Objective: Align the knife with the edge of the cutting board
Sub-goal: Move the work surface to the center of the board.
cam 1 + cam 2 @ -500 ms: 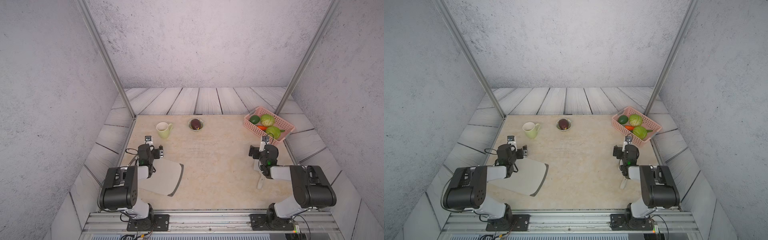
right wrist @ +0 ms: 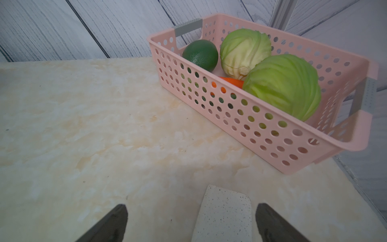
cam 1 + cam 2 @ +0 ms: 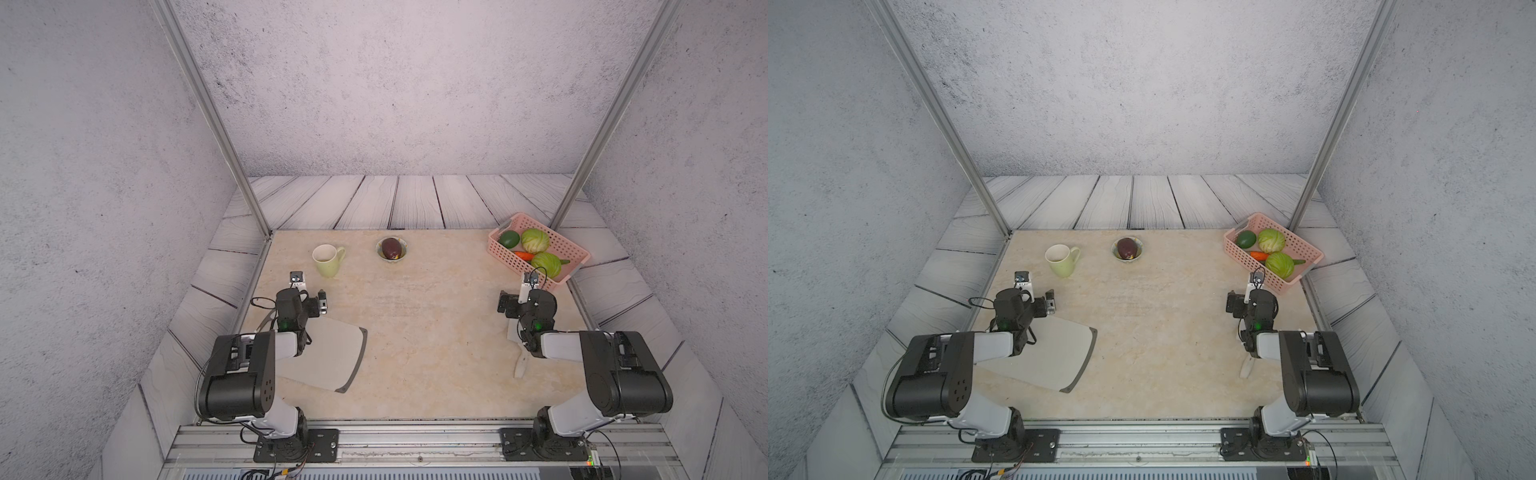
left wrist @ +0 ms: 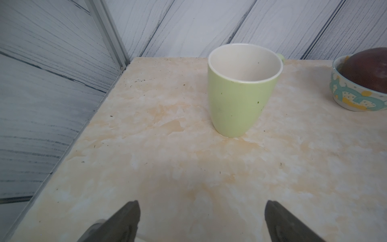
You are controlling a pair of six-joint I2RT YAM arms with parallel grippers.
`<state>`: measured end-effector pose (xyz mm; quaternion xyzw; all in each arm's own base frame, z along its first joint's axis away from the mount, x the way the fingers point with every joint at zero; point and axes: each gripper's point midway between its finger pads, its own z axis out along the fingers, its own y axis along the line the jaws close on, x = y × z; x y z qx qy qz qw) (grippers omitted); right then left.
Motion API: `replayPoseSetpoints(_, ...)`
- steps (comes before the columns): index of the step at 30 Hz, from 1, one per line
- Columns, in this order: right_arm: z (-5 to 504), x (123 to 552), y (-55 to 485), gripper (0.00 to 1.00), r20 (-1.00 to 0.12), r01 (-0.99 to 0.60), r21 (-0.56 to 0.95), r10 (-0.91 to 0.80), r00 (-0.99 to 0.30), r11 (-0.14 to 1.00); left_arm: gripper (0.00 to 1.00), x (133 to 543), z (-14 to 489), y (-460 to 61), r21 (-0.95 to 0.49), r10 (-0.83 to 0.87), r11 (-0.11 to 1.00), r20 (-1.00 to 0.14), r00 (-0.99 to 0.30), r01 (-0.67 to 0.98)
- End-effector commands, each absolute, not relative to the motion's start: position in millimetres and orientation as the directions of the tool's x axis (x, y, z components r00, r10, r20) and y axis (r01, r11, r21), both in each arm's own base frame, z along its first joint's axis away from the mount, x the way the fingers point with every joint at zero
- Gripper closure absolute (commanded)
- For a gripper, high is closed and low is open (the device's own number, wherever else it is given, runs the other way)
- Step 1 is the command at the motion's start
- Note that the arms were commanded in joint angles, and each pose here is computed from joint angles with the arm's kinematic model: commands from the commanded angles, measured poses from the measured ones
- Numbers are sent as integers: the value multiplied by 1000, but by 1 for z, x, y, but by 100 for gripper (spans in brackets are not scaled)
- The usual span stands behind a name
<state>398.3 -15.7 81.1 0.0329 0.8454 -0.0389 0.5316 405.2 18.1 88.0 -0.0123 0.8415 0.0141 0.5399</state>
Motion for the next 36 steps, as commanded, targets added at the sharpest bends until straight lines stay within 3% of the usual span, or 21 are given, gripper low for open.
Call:
replayPoseSetpoints(1,88,401,-15,1,-907,96,-39,5,-420,995,2,408,97,15,21,9,999,-920,-393,-26)
replayPoseSetpoints(36,88,401,-15,1,-908,96,-39,4,-420,995,2,408,96,15,9,1,1000,-921,-389,-19)
